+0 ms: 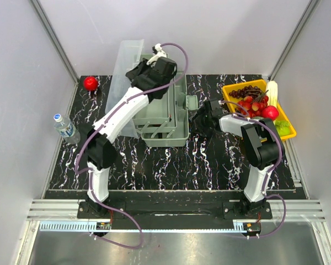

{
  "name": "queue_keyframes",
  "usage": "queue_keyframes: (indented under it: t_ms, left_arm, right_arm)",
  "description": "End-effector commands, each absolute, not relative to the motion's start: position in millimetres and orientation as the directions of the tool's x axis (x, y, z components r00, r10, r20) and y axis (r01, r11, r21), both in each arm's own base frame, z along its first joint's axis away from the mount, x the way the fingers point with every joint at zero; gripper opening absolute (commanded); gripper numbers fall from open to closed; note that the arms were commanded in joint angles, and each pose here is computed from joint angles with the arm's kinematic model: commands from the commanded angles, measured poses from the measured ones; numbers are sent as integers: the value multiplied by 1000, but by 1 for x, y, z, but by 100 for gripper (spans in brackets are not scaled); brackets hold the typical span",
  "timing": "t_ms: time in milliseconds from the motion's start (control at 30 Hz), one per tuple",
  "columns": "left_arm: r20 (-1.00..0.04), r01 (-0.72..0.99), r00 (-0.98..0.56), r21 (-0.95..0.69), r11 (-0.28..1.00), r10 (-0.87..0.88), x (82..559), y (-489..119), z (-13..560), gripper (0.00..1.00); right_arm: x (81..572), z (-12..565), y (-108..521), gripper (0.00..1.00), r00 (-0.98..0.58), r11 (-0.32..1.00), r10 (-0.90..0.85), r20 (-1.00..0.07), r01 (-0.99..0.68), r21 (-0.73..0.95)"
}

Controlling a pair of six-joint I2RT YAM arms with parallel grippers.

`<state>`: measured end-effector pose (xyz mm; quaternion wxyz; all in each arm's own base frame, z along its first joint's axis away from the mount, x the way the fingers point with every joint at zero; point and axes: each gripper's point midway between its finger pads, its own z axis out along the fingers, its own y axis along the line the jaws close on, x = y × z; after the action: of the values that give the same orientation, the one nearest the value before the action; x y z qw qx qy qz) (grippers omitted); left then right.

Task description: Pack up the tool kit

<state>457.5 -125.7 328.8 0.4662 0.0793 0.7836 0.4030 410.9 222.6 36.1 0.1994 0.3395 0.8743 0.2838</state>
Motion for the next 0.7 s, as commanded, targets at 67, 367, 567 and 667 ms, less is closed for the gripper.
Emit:
queue_keyframes:
  t_ms: [67,367,567,667]
  left_arm:
    - [-849,-323,-343,509,798,402,465,-214,325,0]
    - [-832,-299,-308,546,783,462,449,-262,317,0]
    - [-821,-293,-302,564,772,485,445,-275,314,0]
    - [-815,-300,-296,574,762,497,445,-279,315,0]
  right_arm:
    - [412,43,266,74,-747,572,647,-152,344,745]
    - [413,37,269,74,-764,578,619,-180,289,763]
    - [413,32,270,74,-767,566,617,-174,279,776]
    - [413,31,273,75,-772,555,613,-168,270,787]
